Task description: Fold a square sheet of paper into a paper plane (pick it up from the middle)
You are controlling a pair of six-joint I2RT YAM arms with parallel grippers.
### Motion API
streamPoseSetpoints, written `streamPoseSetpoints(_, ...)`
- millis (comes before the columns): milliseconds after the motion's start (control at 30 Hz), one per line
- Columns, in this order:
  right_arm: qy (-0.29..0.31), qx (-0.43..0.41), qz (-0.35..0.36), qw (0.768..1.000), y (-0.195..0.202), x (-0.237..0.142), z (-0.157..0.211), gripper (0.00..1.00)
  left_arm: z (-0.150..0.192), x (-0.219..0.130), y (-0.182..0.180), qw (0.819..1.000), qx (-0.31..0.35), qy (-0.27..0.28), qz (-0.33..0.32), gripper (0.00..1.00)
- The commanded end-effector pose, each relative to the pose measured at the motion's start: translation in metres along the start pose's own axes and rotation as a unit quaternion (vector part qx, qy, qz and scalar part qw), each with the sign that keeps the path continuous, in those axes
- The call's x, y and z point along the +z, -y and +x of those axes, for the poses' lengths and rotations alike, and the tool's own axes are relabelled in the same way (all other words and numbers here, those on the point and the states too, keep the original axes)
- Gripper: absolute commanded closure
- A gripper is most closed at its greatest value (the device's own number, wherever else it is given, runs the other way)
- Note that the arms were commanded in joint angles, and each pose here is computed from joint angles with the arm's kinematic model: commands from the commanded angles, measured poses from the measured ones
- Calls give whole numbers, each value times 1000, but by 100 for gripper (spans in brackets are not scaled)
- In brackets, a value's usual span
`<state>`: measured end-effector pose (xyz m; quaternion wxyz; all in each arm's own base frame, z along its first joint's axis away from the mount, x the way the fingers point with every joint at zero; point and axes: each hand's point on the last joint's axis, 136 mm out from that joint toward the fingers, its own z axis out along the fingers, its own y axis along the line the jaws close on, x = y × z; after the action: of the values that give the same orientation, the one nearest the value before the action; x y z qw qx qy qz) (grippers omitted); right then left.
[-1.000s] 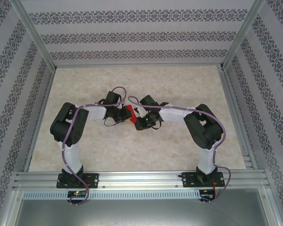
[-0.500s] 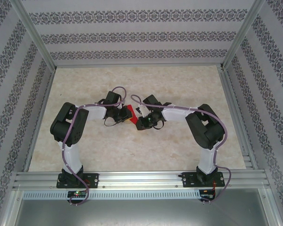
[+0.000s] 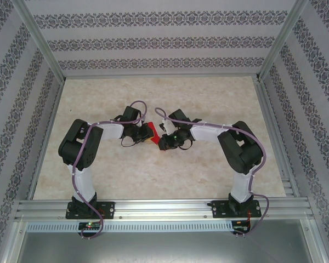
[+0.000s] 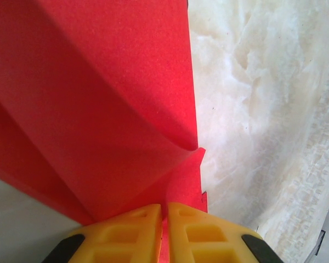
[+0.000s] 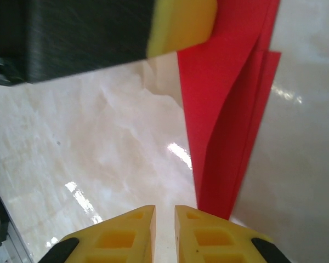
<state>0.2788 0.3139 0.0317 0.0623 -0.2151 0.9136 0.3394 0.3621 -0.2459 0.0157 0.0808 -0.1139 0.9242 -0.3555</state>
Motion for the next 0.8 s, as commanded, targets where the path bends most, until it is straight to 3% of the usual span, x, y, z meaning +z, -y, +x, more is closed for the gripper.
streamPoseSetpoints(0,-9,-2,16,1000,9,5,1,83,12,21,-77,993,-33,-4,-117,85)
streamPoseSetpoints(767,-49,9,46,998,29,13,23,83,13,21,-78,992,-35,-5,-121,85)
